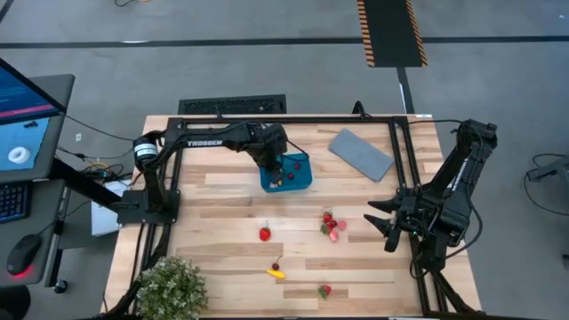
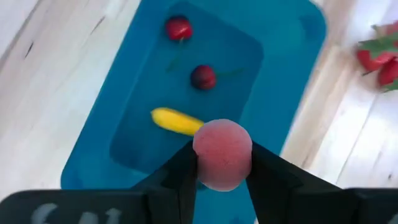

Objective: Pick and placing Produce into tupperware
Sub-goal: Put the peach into the blue bin

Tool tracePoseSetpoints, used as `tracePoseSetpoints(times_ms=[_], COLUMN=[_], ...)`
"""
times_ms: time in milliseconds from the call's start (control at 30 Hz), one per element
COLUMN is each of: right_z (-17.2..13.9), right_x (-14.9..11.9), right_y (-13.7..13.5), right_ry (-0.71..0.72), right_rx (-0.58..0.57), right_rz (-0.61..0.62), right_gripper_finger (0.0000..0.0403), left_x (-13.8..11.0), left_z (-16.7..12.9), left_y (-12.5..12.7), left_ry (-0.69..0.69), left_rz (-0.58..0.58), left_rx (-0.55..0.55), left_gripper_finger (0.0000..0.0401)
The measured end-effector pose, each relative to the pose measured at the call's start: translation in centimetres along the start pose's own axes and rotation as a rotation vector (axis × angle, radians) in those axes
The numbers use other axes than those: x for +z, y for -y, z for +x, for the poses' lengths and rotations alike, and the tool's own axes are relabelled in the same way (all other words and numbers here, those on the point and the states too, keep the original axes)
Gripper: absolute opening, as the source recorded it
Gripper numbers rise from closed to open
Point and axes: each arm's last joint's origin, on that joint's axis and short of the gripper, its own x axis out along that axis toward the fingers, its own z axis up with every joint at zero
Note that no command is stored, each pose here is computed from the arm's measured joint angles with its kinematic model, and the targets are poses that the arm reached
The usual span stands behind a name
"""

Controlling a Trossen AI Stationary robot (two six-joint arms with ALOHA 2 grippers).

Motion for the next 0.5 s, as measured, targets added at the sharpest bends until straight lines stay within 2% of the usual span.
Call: tracePoseSetpoints(times_ms=[200,367,500], right_z=[0.0,0.0,0.0], right_x=[0.0,0.1,0.1], right_y=[-0.3,-0.4,-0.5], right_ry=[0.001,0.001,-0.002], right_rx=[0.009,0.012,0.017], right_rz=[-0.007,-0.009,-0.014], right_gripper_finger=[0.0240,0.0240,0.0240], left_x=[-0.8,-0.6,-0.7], left_z=[1.7,3.2,3.5], left_y=[-0.7,-0.5,-0.6], left_ry=[-0.070,-0.091,-0.110], left_rz=[-0.034,-0.035,-0.038], left_rx=[-0.022,-0.101,-0.111], left_gripper_finger=[0.0118,0.0171,0.0221])
